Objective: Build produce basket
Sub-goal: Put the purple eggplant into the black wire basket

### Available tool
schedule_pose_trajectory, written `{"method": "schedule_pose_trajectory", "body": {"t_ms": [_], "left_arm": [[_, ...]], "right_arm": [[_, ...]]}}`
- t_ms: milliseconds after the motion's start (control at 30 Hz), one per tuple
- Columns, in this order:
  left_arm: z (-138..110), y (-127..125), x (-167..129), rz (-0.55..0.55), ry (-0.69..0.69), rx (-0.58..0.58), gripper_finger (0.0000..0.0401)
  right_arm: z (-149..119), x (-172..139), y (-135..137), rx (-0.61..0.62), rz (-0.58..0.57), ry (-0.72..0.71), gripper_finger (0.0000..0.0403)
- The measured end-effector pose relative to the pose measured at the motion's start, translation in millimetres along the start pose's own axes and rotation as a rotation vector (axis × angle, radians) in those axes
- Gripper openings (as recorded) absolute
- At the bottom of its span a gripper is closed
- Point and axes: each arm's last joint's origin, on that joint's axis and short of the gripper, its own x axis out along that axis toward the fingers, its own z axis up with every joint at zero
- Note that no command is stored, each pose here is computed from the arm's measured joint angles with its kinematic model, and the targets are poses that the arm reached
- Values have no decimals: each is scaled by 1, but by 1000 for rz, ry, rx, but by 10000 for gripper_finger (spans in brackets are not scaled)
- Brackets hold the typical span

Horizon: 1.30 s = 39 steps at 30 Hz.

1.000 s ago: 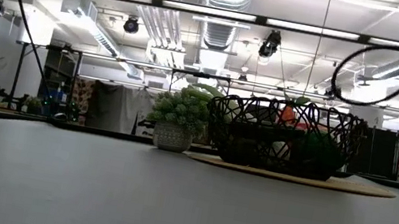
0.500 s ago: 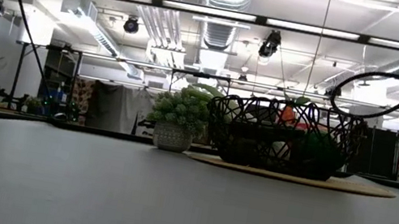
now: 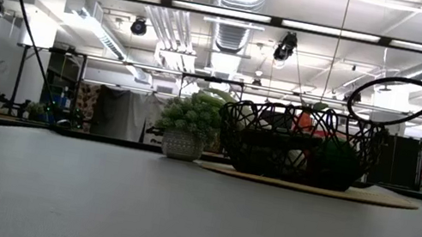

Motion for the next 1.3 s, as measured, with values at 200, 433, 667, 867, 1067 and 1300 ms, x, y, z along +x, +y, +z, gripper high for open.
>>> {"method": "schedule_pose_trajectory", "body": {"t_ms": [200, 433, 667, 867, 1067, 1300], "left_arm": [[0, 0, 0, 0, 0, 0, 151], [0, 0, 0, 0, -1, 4, 151], [0, 0, 0, 0, -1, 6, 151], [0, 0, 0, 0, -1, 23, 151], [1, 0, 0, 0, -2, 22, 151], [2, 1, -2, 1, -5, 21, 151]], "right_arm": [[0, 0, 0, 0, 1, 1, 112], [-4, -8, 3, -139, 116, 46, 123], [-7, -26, 31, -469, 515, -70, 118], [1, -45, 55, -635, 735, -428, 120], [20, -68, 63, -629, 825, -717, 115], [48, -98, 66, -642, 782, -836, 115]]}}
